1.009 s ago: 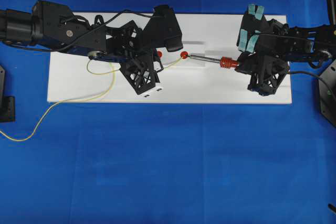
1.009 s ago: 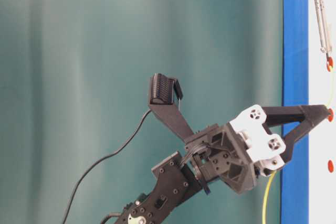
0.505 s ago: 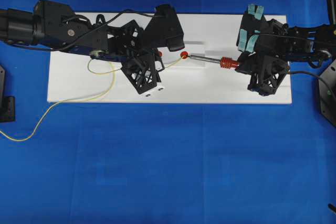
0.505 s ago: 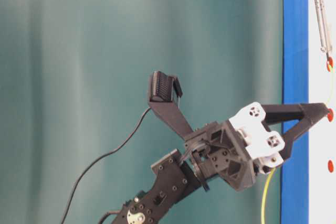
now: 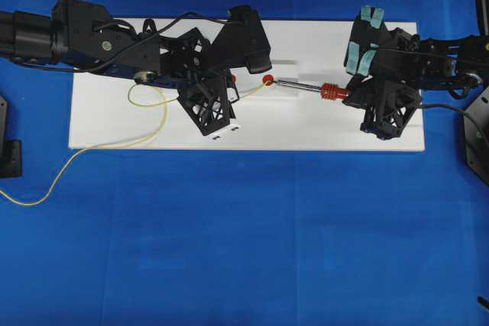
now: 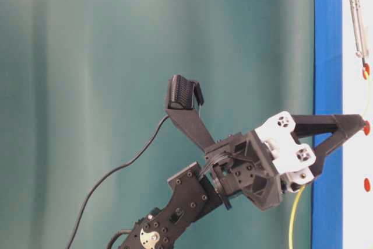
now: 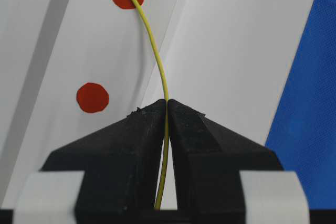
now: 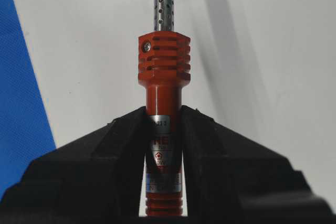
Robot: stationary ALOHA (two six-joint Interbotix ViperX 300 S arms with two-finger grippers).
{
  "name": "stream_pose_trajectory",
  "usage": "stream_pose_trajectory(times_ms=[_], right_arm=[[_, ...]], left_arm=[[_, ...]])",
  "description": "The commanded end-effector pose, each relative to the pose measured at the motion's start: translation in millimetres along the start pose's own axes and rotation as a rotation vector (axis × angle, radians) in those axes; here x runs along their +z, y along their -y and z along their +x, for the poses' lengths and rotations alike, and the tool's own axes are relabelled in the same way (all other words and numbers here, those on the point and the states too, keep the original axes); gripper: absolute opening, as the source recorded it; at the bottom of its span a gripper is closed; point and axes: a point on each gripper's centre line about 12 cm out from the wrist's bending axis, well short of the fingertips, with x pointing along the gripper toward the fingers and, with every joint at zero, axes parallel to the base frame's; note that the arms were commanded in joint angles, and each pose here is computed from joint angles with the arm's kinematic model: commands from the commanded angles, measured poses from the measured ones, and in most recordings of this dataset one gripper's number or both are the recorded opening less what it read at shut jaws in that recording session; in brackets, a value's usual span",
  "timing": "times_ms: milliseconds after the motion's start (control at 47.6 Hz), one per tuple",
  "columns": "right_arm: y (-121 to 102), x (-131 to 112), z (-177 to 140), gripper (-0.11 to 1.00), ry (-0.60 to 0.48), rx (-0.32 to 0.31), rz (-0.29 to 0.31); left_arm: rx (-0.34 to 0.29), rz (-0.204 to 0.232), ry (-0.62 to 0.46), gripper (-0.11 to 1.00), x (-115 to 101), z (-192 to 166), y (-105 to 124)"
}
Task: Touch the tip of the soldering iron to the tip of the solder at the mark.
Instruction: 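Touch iron tip to solder tip at the right red dot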
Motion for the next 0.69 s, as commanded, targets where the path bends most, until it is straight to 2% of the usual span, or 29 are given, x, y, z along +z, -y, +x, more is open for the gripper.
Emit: stream_pose_trajectory(times_ms=[0, 673], right_arm=[[-2.2, 10.4, -3.2, 0.06, 0.03, 0.006, 0.0], [-2.7, 12.3, -4.1, 0.06, 0.036, 0.007, 0.0]], left_arm=[[-0.007, 0.002, 0.039, 0.03, 12.2, -8.3, 2.0], [-0.006, 0.003, 0.036, 0.03, 11.9, -8.3, 1.9]])
